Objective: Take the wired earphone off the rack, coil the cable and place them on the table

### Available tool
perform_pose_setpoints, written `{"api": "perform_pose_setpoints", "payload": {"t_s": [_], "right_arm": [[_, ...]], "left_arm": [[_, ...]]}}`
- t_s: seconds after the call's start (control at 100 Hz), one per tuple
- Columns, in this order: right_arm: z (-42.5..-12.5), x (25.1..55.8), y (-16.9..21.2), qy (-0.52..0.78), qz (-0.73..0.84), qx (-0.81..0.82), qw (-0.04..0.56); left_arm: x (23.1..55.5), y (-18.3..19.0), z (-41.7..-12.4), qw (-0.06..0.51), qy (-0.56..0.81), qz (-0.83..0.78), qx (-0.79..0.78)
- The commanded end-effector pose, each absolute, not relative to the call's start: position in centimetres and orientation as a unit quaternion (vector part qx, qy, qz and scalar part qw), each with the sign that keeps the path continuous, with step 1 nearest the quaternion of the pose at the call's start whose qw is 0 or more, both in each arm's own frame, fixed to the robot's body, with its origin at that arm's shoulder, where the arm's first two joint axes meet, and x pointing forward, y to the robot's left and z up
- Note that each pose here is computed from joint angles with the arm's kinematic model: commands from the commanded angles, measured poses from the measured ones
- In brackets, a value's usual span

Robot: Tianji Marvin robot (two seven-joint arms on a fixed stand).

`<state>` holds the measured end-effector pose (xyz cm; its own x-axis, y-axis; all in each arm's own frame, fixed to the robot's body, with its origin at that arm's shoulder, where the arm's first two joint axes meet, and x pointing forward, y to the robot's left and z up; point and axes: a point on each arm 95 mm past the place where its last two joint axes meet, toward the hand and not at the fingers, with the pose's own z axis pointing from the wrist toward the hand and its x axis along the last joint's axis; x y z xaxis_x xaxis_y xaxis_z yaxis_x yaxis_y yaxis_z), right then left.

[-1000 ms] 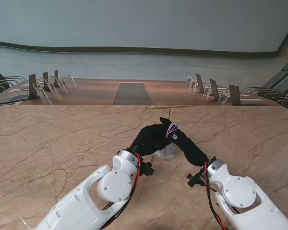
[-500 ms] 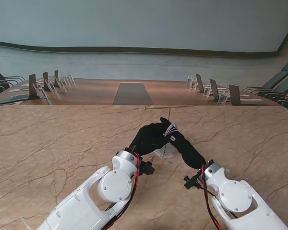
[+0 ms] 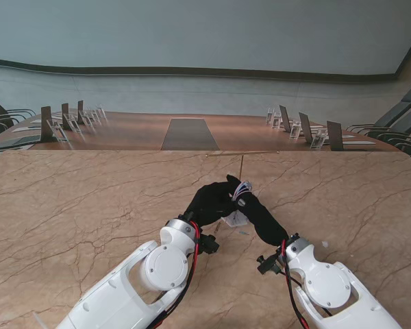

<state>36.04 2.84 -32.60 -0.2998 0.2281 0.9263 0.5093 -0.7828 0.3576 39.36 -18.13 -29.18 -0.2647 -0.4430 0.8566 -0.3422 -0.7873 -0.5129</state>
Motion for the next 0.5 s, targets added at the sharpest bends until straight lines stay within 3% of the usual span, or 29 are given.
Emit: {"api": "perform_pose_setpoints", "payload": {"t_s": [0.0, 0.49], "right_arm": [[-32.7, 35.5, 4.4, -0.323, -0.746, -0.573, 0.109], [-33.2, 35.2, 4.2, -0.316, -0.753, -0.571, 0.083]], "left_arm": [[39.4, -18.6, -28.8, 0.030, 0.320, -0.730, -0.604], [39.9, -16.8, -28.2, 0.066, 0.275, -0.744, -0.605]]}}
